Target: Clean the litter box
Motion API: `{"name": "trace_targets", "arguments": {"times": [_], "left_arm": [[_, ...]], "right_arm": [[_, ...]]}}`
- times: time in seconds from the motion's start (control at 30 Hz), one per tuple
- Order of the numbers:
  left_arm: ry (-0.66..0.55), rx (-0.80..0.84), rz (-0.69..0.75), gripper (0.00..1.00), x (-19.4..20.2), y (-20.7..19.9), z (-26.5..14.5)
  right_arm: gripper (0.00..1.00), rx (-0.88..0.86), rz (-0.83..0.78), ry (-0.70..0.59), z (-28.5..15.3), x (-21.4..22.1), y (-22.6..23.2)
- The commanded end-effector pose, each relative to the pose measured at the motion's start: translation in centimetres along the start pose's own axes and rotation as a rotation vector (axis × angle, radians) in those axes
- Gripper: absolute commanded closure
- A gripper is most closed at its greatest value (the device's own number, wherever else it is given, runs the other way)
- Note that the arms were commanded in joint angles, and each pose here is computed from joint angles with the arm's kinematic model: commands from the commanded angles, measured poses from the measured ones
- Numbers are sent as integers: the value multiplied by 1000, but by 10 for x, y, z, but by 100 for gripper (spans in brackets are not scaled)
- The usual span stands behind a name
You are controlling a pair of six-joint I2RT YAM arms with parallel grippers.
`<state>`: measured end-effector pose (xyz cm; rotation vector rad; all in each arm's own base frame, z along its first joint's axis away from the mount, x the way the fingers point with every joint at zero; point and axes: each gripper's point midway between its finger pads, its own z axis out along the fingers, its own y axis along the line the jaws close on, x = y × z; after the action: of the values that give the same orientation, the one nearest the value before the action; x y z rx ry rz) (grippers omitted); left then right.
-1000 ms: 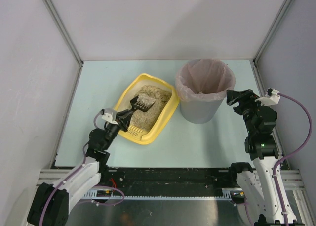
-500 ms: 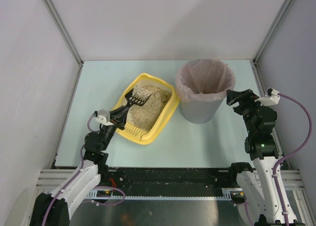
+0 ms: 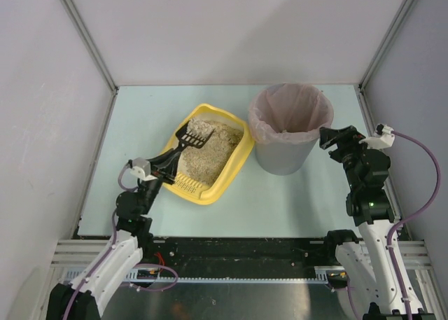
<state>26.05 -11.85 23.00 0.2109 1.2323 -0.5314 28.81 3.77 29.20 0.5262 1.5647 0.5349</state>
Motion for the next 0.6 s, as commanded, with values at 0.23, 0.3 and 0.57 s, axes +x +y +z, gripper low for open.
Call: {"name": "trace_targets", "arguments": {"times": [0.23,0.3,0.57], "left_arm": [[-42,43,-30,100,2,-8,-15],[-55,-29,-30,100,4,5,-18],[-66,78,-32,100,-7,-15,-14]], "right_arm": [[22,-25,-19,-64,1,-15,10],[22,-19,-15,-61,1,-14,9],[22,-25,-22,-65,1,-14,10]]}}
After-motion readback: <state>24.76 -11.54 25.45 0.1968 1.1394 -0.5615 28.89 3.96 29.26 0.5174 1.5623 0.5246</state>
